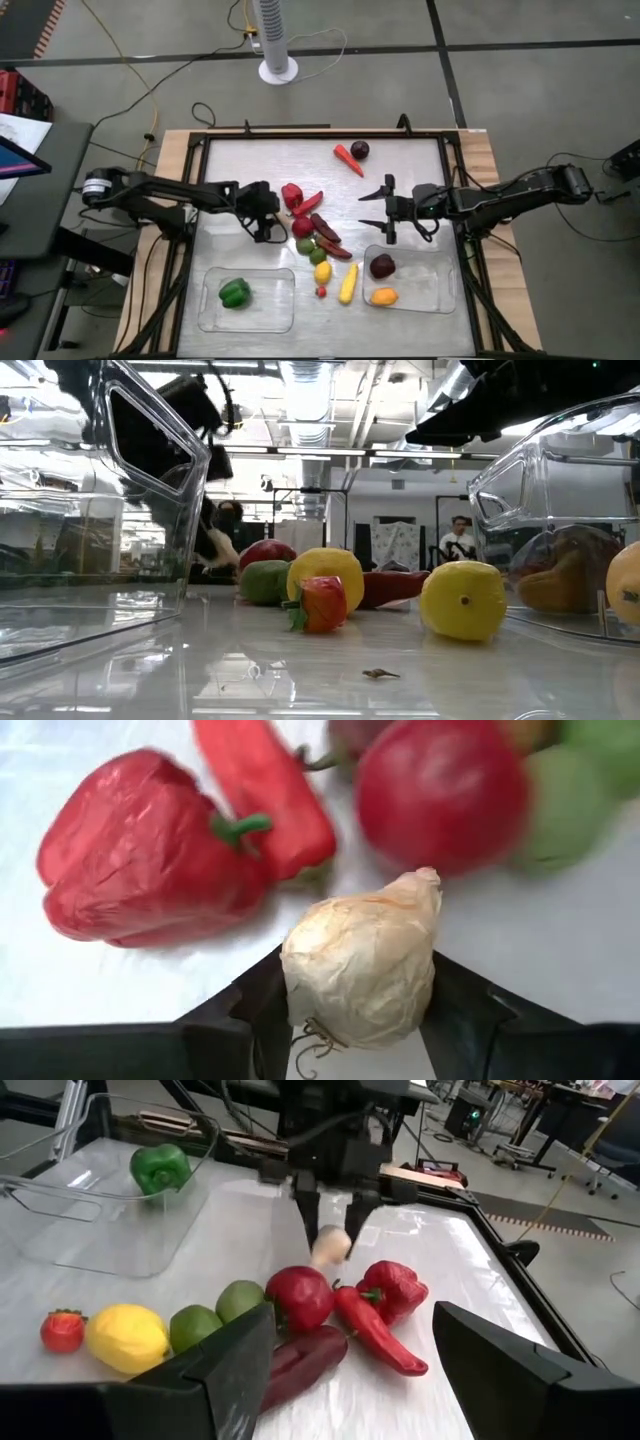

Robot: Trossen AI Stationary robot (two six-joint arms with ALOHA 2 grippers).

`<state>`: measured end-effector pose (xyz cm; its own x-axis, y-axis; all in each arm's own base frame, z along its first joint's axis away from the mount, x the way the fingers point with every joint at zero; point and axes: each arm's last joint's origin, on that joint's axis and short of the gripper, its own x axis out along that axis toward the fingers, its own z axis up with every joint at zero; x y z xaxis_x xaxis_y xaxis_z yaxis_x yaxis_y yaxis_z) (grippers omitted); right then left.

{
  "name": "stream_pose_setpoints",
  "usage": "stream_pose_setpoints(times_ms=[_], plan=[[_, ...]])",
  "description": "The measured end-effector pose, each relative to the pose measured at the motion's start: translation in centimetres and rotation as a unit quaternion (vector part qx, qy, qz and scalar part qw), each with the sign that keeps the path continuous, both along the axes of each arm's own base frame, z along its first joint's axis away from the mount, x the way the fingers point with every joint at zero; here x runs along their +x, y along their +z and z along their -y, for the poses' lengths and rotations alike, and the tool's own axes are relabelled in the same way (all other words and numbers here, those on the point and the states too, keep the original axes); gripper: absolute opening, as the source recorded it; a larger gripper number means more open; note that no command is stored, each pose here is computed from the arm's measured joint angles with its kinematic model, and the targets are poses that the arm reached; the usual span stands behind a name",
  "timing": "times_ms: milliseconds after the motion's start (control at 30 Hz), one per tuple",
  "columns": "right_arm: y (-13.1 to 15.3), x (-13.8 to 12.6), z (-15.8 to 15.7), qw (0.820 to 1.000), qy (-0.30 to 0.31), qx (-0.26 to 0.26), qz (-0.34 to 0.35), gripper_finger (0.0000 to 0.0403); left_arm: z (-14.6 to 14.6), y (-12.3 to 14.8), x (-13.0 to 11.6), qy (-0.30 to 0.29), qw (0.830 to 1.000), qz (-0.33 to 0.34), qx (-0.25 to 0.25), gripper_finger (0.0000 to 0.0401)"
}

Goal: Sort produce into baskets
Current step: Put the white garlic into the left transparent bin

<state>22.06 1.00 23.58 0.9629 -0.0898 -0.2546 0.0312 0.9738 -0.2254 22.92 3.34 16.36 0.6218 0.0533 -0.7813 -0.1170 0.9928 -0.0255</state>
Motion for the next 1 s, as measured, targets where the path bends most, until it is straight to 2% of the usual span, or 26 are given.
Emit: stream_pose_setpoints(times_ms=[133, 367, 600, 700, 833, 1000], plan=[[0.0, 0.0, 0.0, 1.000, 0.001, -0.003, 0.000, 0.0297, 1.2, 2.4, -0.5, 0.001, 0.999, 0.014, -0.038, 0.0164], [0.1, 0.0, 0.0, 1.000, 0.003, -0.009, 0.005, 0.0297, 5.8, 5.4, -1.5, -0.053, 0.981, 0.077, -0.169, 0.0165], [0.3, 0.1, 0.0, 1.000, 0.005, -0.022, 0.012, 0.0297, 10.6, 5.4, -2.0, -0.058, 0.981, 0.088, -0.163, 0.0172], [0.3, 0.1, 0.0, 1.000, 0.005, -0.023, 0.014, 0.0297, 12.1, 5.1, -2.1, -0.044, 0.981, 0.091, -0.167, 0.0196], [0.4, 0.1, 0.1, 1.000, 0.005, -0.023, 0.017, 0.0297, 13.3, 4.6, -2.3, -0.031, 0.979, 0.076, -0.184, 0.0251], [0.4, 0.1, 0.5, 1.000, -0.006, -0.024, 0.017, 0.0297, 14.1, 4.5, -2.5, -0.045, 0.975, 0.067, -0.209, 0.0308]])
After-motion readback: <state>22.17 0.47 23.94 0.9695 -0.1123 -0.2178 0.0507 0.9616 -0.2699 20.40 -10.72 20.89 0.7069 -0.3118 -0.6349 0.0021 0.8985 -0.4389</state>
